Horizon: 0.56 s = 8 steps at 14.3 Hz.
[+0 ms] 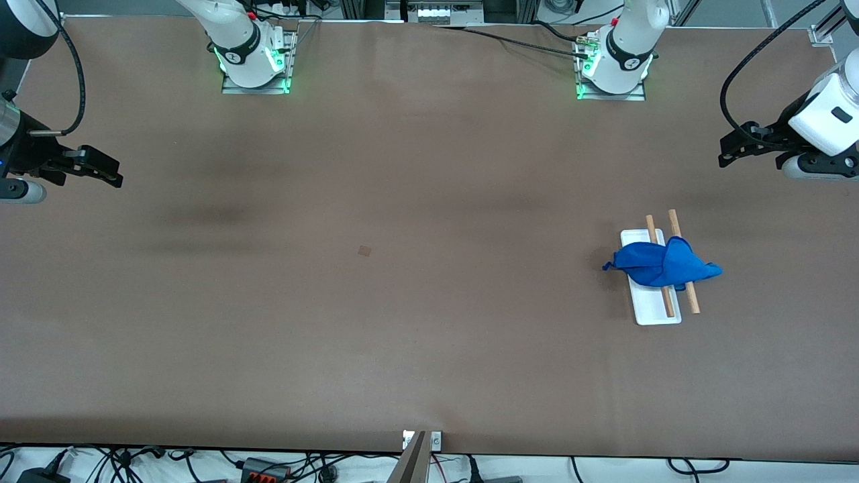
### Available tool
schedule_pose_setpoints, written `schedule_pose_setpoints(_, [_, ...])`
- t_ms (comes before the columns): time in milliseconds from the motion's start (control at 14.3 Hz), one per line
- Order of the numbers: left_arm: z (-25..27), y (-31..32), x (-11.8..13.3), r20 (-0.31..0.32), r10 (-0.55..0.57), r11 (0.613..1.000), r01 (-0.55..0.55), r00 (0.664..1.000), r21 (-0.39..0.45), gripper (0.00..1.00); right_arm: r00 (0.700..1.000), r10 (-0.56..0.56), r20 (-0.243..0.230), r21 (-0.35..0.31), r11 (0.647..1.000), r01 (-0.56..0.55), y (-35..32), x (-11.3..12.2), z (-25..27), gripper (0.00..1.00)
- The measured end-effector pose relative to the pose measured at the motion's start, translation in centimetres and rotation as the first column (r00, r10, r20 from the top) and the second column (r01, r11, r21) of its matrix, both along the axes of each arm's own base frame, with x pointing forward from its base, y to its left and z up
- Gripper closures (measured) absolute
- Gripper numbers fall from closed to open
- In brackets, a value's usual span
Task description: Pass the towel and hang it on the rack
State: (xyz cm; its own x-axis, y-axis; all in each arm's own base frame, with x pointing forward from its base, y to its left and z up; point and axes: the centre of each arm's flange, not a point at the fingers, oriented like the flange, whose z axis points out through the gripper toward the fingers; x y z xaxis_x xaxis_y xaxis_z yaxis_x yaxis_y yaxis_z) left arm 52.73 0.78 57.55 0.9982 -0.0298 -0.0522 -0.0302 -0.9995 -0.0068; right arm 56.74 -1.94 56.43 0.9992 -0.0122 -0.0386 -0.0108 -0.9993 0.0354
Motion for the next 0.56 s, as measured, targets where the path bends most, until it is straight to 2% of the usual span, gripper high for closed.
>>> schedule_pose_setpoints(351, [0.0,0.0,0.0,0.000,0.000,1.000,0.000,1.000,0.000,0.00,1.000,0.001,0.002,0.001,1.000,-0.001,0.0,-0.4,-0.4,0.00])
schedule_pose_setpoints(561, [0.0,-0.1,0.0,-0.001,-0.001,1.000,0.001,1.000,0.000,0.00,0.999,0.003,0.040,0.002,1.000,-0.003,0.0,-1.3,-0.3,0.00])
